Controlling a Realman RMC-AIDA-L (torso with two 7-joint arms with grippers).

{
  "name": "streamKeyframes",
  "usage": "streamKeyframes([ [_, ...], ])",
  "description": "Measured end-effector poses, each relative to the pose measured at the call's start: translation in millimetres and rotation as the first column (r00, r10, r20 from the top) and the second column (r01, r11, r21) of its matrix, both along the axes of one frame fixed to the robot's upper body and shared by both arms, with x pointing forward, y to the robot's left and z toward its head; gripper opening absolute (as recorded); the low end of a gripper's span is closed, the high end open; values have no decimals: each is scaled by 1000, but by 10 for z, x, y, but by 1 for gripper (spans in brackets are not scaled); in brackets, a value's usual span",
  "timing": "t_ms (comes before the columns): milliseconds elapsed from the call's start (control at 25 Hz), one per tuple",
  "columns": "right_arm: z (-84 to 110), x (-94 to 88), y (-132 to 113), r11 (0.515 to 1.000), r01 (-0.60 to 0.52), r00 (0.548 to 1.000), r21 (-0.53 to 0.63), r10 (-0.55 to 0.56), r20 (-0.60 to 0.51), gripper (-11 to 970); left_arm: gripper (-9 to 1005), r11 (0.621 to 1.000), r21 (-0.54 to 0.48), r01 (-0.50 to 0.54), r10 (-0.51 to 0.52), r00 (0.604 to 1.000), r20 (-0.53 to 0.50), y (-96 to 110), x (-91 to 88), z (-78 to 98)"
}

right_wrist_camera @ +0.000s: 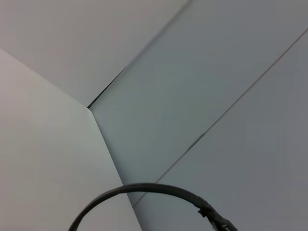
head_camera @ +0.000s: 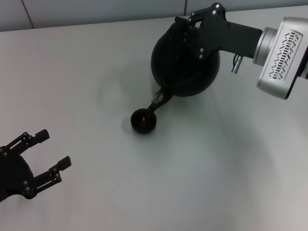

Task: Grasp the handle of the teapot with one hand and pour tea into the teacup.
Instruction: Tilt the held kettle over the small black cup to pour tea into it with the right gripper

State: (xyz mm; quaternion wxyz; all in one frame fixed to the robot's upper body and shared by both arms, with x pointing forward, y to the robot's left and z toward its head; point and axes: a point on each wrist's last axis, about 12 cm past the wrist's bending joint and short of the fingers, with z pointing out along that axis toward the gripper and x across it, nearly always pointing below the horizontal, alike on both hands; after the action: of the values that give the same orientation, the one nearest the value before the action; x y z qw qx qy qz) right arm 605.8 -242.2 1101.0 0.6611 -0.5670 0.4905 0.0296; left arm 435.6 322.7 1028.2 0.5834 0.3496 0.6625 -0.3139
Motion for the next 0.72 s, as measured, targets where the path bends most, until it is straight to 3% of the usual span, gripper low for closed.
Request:
streamKeyframes([
  [360,5,4,15,1000,0,1000,22,0,-26,77,806,1000,0,-4,4,1000,-2,6,-12,-5],
  [720,-7,14,-116,975,126,959,183,-73,-272,76,806,1000,-2,-4,4,1000,-1,7,-14,-3],
])
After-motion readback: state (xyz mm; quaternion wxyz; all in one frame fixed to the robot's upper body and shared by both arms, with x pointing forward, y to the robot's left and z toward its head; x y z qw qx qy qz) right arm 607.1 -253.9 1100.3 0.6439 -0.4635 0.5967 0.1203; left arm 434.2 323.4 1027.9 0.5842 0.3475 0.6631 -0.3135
